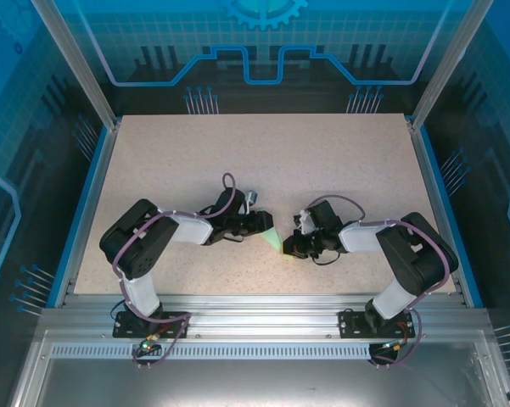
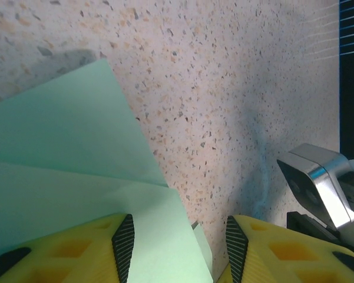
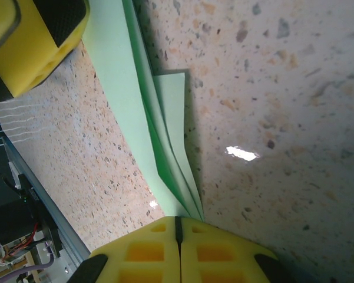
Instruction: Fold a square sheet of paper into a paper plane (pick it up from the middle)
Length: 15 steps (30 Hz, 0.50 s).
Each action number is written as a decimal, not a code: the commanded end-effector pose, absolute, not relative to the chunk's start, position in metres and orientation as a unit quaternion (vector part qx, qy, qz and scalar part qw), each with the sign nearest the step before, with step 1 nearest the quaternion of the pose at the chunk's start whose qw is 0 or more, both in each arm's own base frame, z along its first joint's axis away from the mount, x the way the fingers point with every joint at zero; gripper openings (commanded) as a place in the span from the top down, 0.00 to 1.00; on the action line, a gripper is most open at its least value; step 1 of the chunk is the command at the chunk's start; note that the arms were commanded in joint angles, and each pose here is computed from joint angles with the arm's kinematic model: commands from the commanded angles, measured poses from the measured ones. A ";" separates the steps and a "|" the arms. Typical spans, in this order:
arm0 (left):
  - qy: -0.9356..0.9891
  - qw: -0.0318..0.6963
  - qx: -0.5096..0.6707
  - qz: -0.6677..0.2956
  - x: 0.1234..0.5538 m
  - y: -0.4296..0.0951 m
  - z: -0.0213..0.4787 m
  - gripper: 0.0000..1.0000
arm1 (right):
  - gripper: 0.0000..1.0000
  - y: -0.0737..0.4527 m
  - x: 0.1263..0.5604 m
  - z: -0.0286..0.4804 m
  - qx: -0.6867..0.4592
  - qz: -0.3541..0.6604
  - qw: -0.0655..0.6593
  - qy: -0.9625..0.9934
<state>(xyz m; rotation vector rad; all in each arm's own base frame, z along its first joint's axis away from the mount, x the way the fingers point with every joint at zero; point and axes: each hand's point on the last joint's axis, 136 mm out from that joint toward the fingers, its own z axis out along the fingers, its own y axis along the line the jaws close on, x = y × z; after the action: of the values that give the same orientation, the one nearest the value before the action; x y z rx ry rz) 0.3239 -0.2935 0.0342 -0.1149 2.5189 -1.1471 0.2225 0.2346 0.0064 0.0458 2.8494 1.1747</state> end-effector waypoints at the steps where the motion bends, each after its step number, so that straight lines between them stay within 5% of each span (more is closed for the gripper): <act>1: 0.905 0.194 -0.079 -0.370 0.333 -0.262 0.013 0.51 | 0.95 0.193 0.186 -0.038 0.057 0.283 -0.033 0.957; 15: 0.909 0.205 -0.098 -0.350 0.367 -0.216 0.007 0.50 | 0.95 0.193 0.189 -0.032 0.057 0.286 -0.026 0.956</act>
<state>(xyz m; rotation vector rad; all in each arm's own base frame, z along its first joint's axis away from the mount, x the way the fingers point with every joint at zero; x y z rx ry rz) 0.3685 -0.2360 0.0343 -0.2480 2.4546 -1.0701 0.2222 0.2332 0.0070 0.0430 2.8497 1.1644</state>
